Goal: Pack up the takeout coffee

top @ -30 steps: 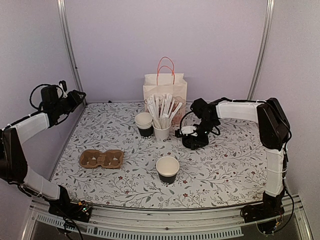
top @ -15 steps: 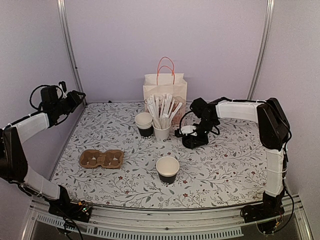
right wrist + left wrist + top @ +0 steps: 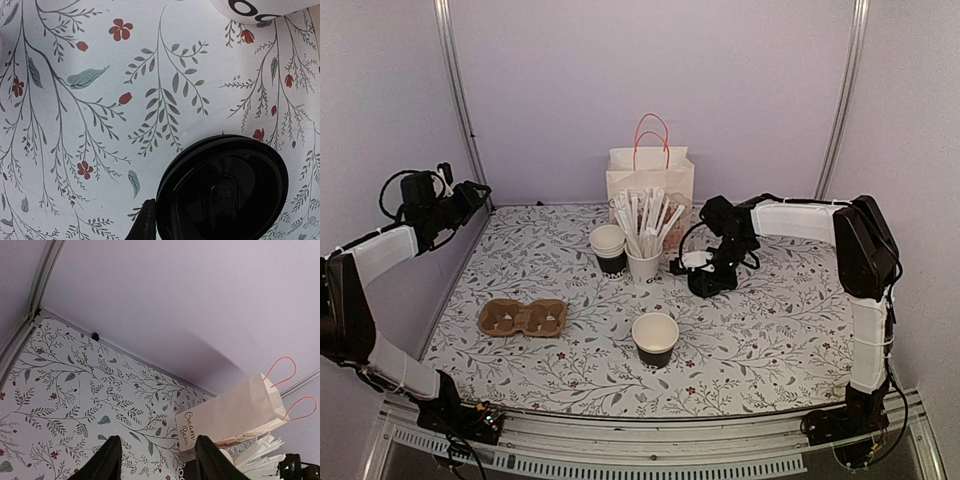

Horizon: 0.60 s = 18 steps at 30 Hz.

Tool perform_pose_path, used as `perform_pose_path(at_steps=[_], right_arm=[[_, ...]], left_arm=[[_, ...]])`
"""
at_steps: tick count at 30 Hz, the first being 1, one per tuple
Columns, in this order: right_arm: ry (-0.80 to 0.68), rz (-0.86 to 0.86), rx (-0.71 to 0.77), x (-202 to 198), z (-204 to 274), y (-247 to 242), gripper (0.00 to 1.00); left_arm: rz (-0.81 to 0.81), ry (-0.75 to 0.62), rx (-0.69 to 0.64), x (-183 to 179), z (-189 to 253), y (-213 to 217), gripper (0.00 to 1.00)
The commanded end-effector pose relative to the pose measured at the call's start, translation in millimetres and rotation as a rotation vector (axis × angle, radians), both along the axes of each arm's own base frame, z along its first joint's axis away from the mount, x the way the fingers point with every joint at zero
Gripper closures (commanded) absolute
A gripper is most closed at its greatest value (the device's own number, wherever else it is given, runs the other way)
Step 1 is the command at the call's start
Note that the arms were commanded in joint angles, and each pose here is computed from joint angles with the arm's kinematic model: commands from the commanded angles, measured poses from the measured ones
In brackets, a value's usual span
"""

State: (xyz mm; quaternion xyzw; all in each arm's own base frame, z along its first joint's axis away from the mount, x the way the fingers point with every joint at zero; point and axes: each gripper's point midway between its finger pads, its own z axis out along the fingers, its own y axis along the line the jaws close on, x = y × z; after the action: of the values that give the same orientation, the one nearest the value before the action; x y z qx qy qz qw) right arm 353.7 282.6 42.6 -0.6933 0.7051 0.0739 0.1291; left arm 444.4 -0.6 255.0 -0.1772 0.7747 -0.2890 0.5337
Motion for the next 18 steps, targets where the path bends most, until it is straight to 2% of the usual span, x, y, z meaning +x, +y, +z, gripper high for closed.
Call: perform_pose_path(at_steps=[1,10,18], right_arm=[[-0.001,-0.004,0.005,-3.3,12.6,1.0,0.89],[0.009,-0.076,0.055,3.1,33.1,-18.2,0.93],[0.104,-0.256,0.373,36.6,102.8,-58.1,0.94]], left_arm=[[0.002,-0.031,-0.005,3.2,10.9,4.1,0.47],[-0.004,-0.031,-0.009,2.5,10.8,2.9,0.47],[-0.014,-0.035,-0.015,1.9,12.4,0.7,0.47]])
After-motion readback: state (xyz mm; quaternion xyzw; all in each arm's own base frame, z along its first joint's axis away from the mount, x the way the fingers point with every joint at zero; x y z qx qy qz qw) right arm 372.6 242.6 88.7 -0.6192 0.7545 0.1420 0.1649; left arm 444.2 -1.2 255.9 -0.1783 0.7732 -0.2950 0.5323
